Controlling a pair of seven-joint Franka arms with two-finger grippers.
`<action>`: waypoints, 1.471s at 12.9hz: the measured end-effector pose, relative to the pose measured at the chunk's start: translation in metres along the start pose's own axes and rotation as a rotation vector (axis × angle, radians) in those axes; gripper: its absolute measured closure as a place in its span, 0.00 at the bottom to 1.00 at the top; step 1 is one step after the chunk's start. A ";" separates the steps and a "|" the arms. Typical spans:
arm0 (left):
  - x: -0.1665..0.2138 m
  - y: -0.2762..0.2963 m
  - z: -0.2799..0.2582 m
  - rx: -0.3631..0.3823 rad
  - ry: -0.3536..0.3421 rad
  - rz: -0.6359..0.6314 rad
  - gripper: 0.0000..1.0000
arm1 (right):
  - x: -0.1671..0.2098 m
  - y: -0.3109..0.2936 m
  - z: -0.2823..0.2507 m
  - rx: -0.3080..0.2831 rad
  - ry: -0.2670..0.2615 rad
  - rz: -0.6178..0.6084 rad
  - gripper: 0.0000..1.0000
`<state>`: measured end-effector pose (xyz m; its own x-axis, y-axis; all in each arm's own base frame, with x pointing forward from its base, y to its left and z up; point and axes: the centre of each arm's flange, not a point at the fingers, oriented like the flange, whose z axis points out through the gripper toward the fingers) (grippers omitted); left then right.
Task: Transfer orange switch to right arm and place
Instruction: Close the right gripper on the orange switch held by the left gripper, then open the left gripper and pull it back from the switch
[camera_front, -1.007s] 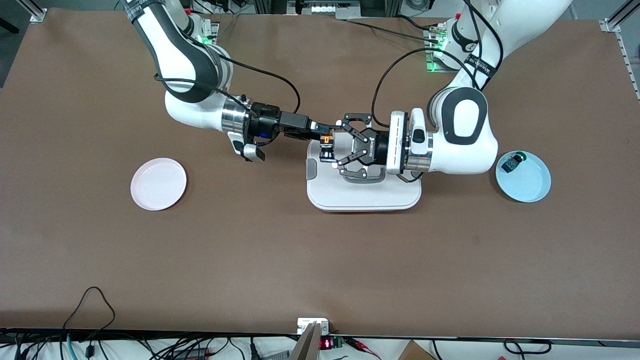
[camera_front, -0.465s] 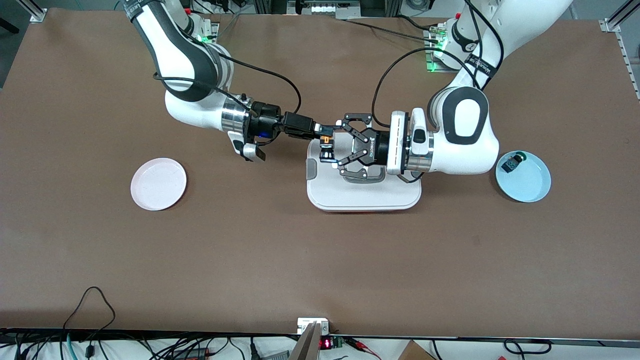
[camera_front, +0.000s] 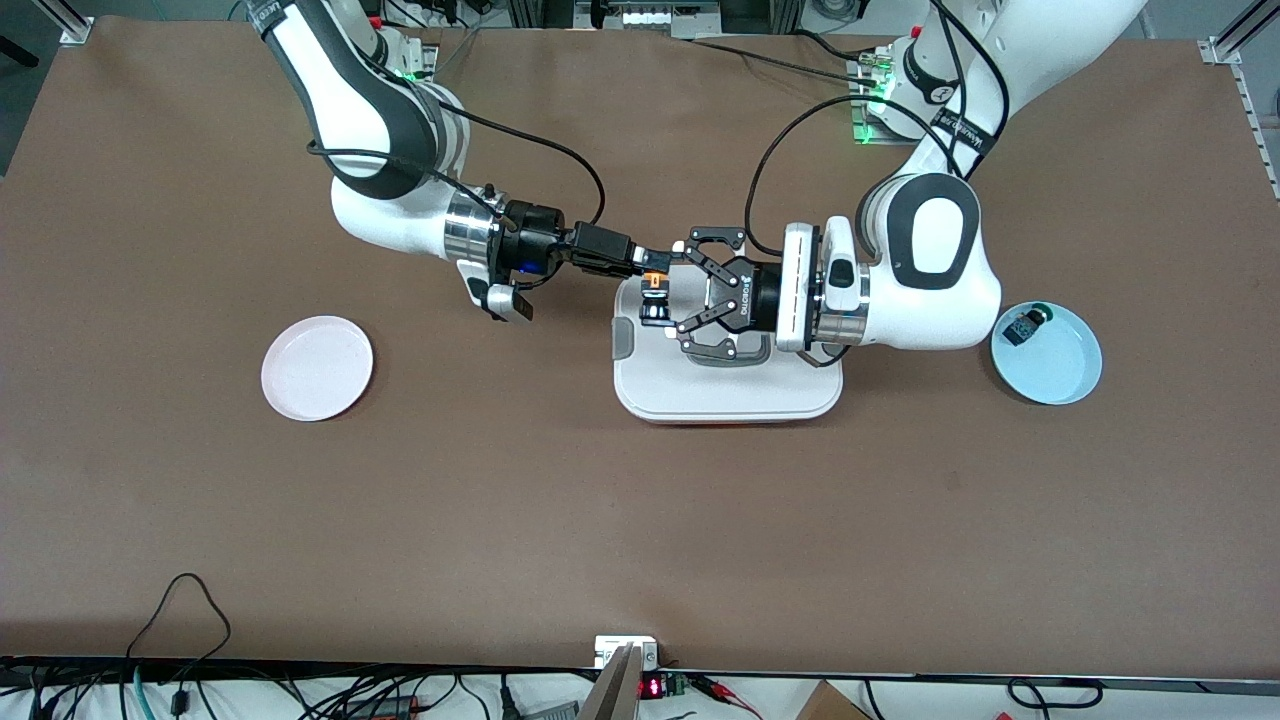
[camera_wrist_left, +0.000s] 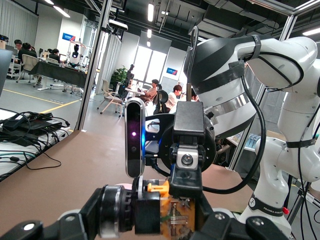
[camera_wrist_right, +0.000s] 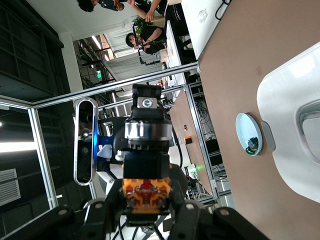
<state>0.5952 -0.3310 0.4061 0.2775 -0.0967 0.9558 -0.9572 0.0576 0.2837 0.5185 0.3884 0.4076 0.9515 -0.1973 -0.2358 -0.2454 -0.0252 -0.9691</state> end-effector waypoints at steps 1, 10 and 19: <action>0.000 0.000 0.000 0.000 0.000 0.000 0.26 | 0.000 0.000 0.000 0.000 0.000 0.000 0.59; 0.010 0.003 -0.003 0.019 -0.005 -0.038 0.00 | 0.005 -0.008 -0.002 0.010 0.010 -0.011 0.59; 0.004 -0.007 -0.069 -0.066 -0.138 -0.222 0.00 | 0.062 -0.043 -0.053 -0.162 -0.032 -0.101 0.59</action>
<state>0.6084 -0.2630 0.4133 0.4616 -0.2482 0.8516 -0.8656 0.0837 0.4936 0.5784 0.3256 0.4387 0.9777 -0.1546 -0.1422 -0.1721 -0.2012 -0.9643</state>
